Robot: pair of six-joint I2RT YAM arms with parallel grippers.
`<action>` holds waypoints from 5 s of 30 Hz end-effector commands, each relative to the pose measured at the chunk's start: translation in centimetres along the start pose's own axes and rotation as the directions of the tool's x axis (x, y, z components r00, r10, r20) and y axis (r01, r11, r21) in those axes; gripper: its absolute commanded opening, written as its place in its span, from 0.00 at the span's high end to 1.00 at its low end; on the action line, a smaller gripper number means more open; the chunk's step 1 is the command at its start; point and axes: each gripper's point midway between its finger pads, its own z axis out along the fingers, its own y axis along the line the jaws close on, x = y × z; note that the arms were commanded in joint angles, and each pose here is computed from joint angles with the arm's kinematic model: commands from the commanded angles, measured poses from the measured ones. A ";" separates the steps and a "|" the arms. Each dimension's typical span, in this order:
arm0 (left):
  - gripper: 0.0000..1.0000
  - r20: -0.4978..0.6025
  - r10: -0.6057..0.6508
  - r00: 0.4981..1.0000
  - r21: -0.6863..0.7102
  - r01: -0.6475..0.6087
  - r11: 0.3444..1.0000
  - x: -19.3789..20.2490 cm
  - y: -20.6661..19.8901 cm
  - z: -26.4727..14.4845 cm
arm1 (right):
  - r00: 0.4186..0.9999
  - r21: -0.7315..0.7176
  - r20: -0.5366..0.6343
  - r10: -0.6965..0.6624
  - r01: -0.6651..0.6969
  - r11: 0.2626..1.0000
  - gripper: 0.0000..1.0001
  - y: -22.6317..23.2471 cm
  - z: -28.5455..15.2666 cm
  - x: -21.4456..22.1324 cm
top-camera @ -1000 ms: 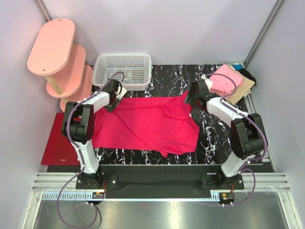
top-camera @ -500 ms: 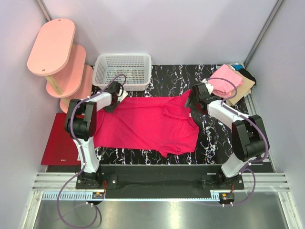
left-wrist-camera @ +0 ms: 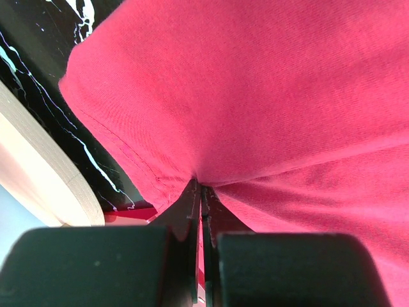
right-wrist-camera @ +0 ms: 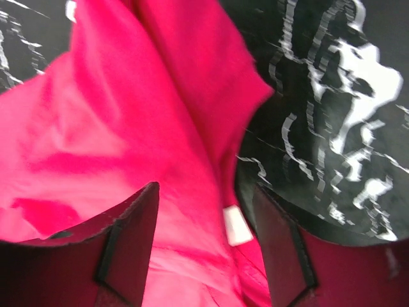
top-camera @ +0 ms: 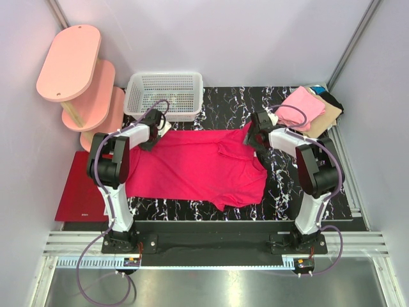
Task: Fold and stack the t-shirts
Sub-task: Flatten out the tshirt
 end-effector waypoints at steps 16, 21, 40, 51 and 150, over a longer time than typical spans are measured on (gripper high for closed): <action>1.00 0.053 -0.011 0.999 -0.038 0.013 0.999 -0.3 1.4 -1.8 | 0.999 -0.069 0.046 0.015 -0.011 0.998 0.90 2.1 -0.1 -2.2; 1.00 0.060 -0.012 0.998 -0.052 0.015 0.999 -0.2 2.1 -2.3 | 0.998 -0.060 0.057 0.010 -0.006 0.998 0.90 1.7 -0.5 -2.3; 1.00 0.151 -0.027 0.988 0.194 -0.003 0.981 1.0 -6.5 -7.4 | 0.993 0.080 0.063 0.100 -0.105 0.991 1.00 -4.9 -2.8 -2.7; 1.00 0.152 -0.033 0.988 0.148 0.010 0.989 0.6 -5.7 -7.4 | 0.992 0.047 0.052 0.114 -0.117 0.992 1.00 -4.6 -3.8 -2.9; 0.75 -0.029 0.320 0.947 0.475 -0.268 0.838 13.1 -16.4 -14.5 | 0.790 -0.138 -0.555 -0.260 0.221 0.965 0.39 -6.0 -19.9 20.7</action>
